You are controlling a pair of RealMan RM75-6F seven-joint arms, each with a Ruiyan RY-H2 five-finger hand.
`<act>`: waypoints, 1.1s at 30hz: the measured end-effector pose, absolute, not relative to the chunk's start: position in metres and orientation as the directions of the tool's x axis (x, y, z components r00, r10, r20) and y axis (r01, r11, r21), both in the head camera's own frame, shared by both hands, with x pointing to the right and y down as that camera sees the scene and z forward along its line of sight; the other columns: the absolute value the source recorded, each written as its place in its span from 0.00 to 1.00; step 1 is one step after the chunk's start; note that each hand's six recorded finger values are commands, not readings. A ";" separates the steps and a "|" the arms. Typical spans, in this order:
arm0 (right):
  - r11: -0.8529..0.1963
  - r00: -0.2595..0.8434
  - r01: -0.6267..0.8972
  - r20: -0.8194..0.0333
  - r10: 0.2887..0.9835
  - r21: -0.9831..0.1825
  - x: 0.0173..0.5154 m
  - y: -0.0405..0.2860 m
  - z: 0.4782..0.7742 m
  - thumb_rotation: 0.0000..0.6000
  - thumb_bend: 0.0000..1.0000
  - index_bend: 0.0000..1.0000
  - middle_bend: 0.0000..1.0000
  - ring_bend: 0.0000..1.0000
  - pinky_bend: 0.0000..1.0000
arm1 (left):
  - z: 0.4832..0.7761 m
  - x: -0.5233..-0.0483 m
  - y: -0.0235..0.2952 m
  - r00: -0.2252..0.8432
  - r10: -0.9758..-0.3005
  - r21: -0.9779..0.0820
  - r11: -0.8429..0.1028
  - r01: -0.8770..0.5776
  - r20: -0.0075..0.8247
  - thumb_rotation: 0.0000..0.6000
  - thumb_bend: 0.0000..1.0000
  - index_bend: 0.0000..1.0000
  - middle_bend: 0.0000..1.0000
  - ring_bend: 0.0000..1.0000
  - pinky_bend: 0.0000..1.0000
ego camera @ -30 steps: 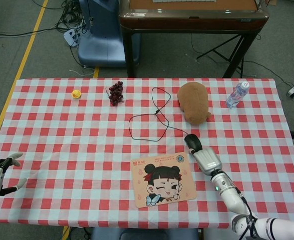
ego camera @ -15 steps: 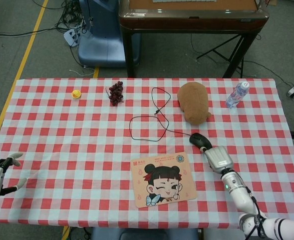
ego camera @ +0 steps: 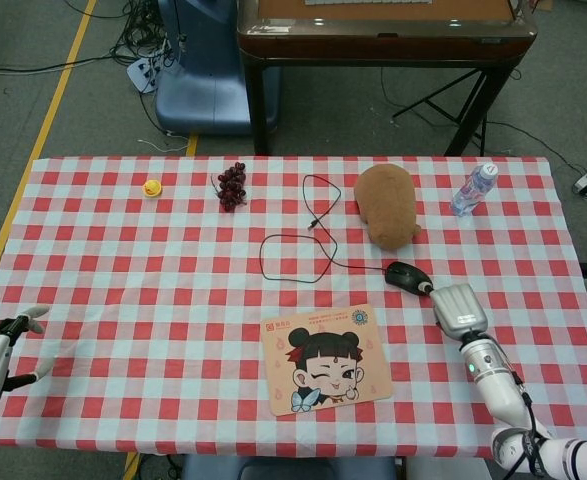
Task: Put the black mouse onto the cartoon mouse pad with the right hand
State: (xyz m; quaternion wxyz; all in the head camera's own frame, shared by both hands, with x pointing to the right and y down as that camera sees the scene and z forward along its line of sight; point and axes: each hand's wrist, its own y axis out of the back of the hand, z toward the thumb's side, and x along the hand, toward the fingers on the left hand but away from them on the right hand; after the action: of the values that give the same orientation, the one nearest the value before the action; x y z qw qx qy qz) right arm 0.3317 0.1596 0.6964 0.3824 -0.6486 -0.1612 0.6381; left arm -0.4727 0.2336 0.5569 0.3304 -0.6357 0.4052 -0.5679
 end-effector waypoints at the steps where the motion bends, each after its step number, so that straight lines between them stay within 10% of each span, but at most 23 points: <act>1: -0.649 0.137 -0.265 -0.695 0.706 -0.713 0.332 0.159 0.693 1.00 0.58 0.25 1.00 1.00 1.00 | 0.557 -0.473 0.234 0.028 -0.890 -0.880 -0.453 -0.140 0.454 1.00 0.22 0.29 0.44 0.38 0.55; 5: -0.607 0.125 -0.202 -0.634 0.763 -0.769 0.336 0.154 0.680 1.00 0.25 0.25 1.00 1.00 1.00 | 0.556 -0.471 0.234 0.034 -0.892 -0.881 -0.452 -0.143 0.452 1.00 0.22 0.29 0.44 0.38 0.55; 12: -0.586 0.062 -0.090 -0.592 0.804 -0.805 0.334 0.147 0.679 1.00 0.02 0.25 1.00 1.00 1.00 | 0.554 -0.471 0.233 0.038 -0.892 -0.880 -0.450 -0.152 0.450 1.00 0.22 0.29 0.44 0.38 0.55; 28: -0.634 -0.012 0.034 -0.634 0.773 -0.773 0.320 0.141 0.696 1.00 0.00 0.20 1.00 0.98 1.00 | 0.553 -0.472 0.233 0.047 -0.891 -0.877 -0.454 -0.161 0.452 1.00 0.22 0.29 0.44 0.38 0.55; 33: -0.651 -0.001 0.049 -0.652 0.758 -0.757 0.318 0.143 0.692 1.00 0.00 0.19 0.84 0.87 1.00 | 0.554 -0.471 0.234 0.050 -0.889 -0.876 -0.457 -0.157 0.455 1.00 0.22 0.29 0.44 0.38 0.55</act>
State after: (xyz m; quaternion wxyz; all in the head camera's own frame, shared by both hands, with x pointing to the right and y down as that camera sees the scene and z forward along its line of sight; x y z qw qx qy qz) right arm 0.3185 0.1430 0.6918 0.2790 -0.6493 -0.3107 0.6357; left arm -0.4707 0.2339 0.5540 0.3283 -0.6460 0.4049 -0.5576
